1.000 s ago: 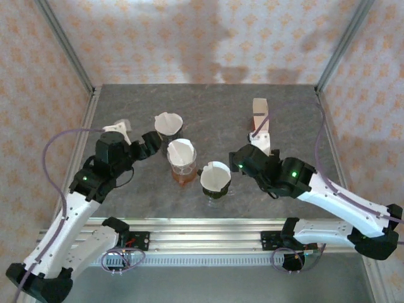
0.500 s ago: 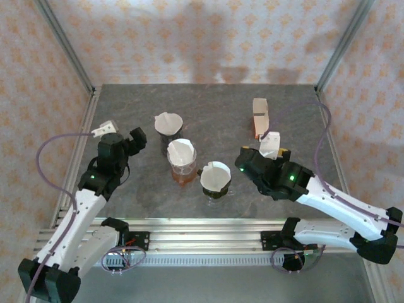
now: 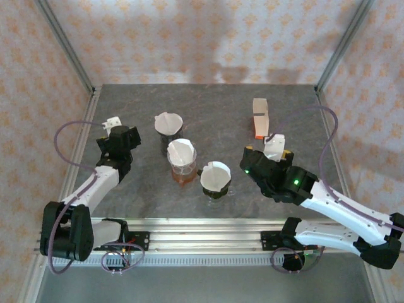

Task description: Place the coffee filter in the dripper

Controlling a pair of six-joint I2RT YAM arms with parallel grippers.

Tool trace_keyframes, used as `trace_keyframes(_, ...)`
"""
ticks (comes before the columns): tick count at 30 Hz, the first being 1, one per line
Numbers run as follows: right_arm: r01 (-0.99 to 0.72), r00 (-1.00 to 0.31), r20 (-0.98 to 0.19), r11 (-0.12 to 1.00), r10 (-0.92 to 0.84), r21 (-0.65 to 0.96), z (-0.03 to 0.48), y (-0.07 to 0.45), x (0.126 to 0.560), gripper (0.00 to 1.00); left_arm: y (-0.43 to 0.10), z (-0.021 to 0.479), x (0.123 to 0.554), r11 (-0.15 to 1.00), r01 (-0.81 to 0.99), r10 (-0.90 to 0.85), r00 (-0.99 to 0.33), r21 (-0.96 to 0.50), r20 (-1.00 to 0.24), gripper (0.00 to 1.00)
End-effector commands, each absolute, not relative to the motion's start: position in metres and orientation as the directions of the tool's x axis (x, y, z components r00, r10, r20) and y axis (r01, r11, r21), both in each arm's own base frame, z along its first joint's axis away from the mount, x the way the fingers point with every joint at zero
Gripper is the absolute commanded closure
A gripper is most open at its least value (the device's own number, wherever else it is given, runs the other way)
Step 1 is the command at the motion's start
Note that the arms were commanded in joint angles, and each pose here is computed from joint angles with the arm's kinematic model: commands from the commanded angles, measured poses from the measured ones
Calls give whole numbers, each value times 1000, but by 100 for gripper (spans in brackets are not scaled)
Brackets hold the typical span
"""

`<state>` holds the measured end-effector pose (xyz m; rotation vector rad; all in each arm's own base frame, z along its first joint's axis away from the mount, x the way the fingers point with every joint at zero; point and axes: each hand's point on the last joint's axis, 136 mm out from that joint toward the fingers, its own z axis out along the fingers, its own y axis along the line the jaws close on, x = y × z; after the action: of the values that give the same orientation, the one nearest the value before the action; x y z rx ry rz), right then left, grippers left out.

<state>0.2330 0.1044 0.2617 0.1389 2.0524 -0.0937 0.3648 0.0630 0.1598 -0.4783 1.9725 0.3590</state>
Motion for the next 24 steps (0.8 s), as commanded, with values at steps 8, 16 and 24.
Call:
trace_keyframes(8, 169, -453, -888, 986, 84, 7, 259, 97, 232, 1, 77, 132, 379, 853, -517, -121, -332, 73, -935, 0)
trace_keyframes(16, 211, -446, -891, 977, 82, -16, 257, 87, 230, 1, 67, 113, 387, 884, -460, -102, -356, 80, -929, 0)
trace_keyframes(24, 274, -415, -905, 961, 93, -27, 254, 75, 229, 1, 51, 105, 382, 931, -365, -75, -264, 28, -962, 0)
